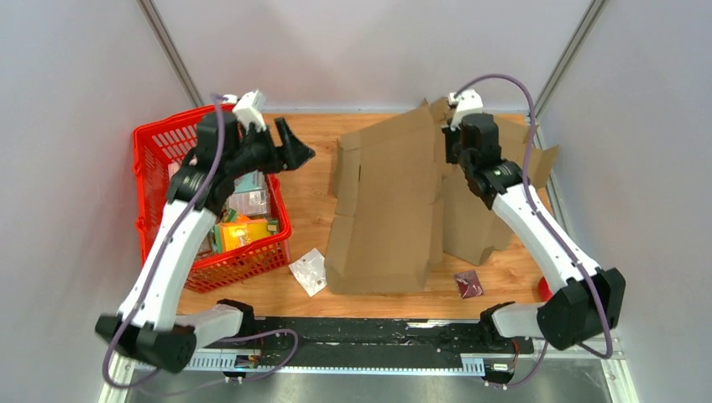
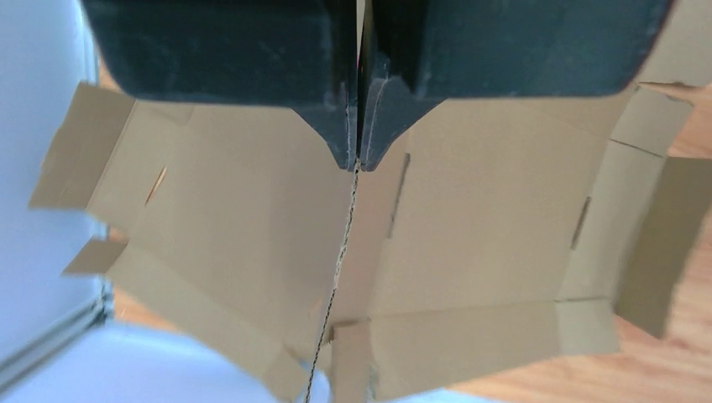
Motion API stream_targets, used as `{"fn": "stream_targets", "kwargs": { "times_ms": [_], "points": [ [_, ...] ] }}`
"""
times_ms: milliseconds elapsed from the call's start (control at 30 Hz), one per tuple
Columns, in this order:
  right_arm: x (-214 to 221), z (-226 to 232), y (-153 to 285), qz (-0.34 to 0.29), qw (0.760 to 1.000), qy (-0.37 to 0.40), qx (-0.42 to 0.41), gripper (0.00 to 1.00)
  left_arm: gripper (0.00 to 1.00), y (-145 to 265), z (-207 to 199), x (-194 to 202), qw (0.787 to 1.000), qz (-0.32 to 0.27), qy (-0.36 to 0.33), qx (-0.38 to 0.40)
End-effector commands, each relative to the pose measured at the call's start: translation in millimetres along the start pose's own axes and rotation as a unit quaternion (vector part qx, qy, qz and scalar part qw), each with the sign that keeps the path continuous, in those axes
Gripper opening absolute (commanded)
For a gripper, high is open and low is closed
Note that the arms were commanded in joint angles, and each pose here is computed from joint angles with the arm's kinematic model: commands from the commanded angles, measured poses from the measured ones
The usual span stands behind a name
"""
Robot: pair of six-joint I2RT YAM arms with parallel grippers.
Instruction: Fold the paper box
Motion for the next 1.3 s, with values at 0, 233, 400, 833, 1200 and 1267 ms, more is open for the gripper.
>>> {"fn": "stream_targets", "kwargs": {
  "times_ms": [0, 233, 400, 833, 1200, 1267],
  "points": [
    [1.0, -0.1, 20.7, -0.053, 0.995, -0.055, -0.071, 0.0, 0.81, -39.2, -10.0, -36.8, 0.998, -0.008, -0.056, -0.002],
    [24.8, -14.2, 34.7, -0.046, 0.991, -0.121, -0.044, 0.0, 0.77, -131.9, 17.3, -8.6, 0.956, 0.083, -0.198, -0.2],
    [47.0, -17.4, 31.5, -0.032, 0.988, -0.15, -0.018, 0.0, 0.78, -163.3, 43.3, 20.9, 0.895, 0.168, -0.246, -0.332],
    [58.1, -18.3, 29.7, -0.036, 0.986, -0.16, -0.011, 0.0, 0.82, -208.3, 99.9, 94.0, 0.881, 0.222, -0.148, -0.391],
    [70.5, -14.7, 31.5, -0.031, 0.985, -0.17, -0.019, 0.0, 0.66, -236.5, 128.6, 103.9, 0.876, 0.219, -0.148, -0.404],
    [71.7, -13.8, 31.6, -0.029, 0.984, -0.176, -0.02, 0.0, 0.55, -243.4, 127.6, 106.1, 0.882, 0.221, -0.152, -0.388]
  ]
}}
Point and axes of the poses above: each gripper's point midway between its finger pads, its own y axis back along the fingers, its own z axis along the line the jaws close on, x = y × z, the point moved 3 cm from there along y, back along the fingers, and after that the axes turned 2 degrees about y, right-handed, at the moved point
